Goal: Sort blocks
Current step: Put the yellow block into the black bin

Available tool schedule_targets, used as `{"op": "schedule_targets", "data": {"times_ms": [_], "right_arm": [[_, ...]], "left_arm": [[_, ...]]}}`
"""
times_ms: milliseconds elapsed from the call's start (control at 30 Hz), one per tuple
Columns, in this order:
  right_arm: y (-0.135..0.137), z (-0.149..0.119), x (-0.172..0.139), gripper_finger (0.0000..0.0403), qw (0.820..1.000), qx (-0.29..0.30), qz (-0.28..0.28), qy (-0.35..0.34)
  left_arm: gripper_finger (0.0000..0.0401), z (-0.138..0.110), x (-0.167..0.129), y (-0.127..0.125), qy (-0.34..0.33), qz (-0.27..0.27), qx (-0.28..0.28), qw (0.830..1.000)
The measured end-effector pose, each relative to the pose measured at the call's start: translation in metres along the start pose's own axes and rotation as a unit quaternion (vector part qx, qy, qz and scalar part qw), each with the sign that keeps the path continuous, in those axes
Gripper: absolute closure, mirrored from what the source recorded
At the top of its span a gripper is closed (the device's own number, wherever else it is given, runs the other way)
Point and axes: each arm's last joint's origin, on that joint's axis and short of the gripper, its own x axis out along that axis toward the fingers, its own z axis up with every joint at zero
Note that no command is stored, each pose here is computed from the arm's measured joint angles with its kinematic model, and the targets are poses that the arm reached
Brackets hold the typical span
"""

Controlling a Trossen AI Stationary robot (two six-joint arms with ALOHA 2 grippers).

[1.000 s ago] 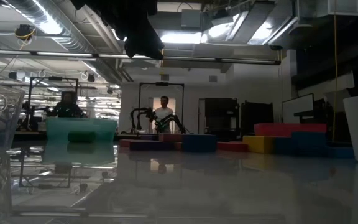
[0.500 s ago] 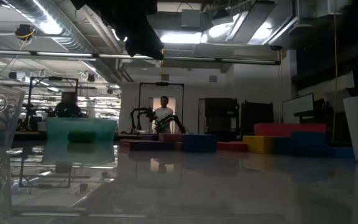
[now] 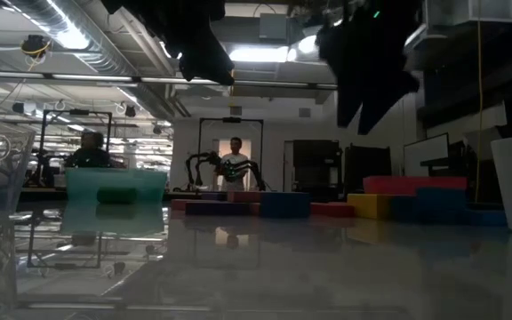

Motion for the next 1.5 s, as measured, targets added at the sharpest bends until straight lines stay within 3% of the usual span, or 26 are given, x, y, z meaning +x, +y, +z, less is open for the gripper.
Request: {"op": "schedule_targets", "data": {"times_ms": [200, 400, 1067, 1200, 1400, 1500], "right_arm": [[-0.019, 0.021, 0.030, 0.0166, 0.997, 0.045, -0.037, 0.057], [-0.031, 0.033, 0.054, 0.0166, 0.990, 0.080, -0.032, 0.112], [-0.037, 0.034, 0.100, 0.0168, 0.979, 0.054, -0.050, 0.191], [-0.041, 0.037, 0.101, 0.0196, 0.979, 0.055, -0.049, 0.190], [-0.045, 0.041, 0.104, 0.0274, 0.983, 0.028, -0.028, 0.178], [-0.044, 0.041, 0.104, 0.0280, 0.983, 0.025, -0.025, 0.178]], "left_arm": [[0.0211, -0.001, 0.000, 0.000, 0.004, 0.000, 0.000, 1.000], [0.0211, -0.001, 0.000, 0.000, 0.003, 0.000, 0.000, 1.000], [0.0211, -0.001, 0.000, 0.000, 0.003, 0.000, 0.000, 1.000], [0.0211, -0.001, 0.000, 0.000, 0.003, 0.000, 0.000, 1.000], [0.0211, -0.001, 0.000, 0.000, 0.003, 0.000, 0.000, 1.000], [0.0211, -0.001, 0.000, 0.000, 0.003, 0.000, 0.000, 1.000]]}}
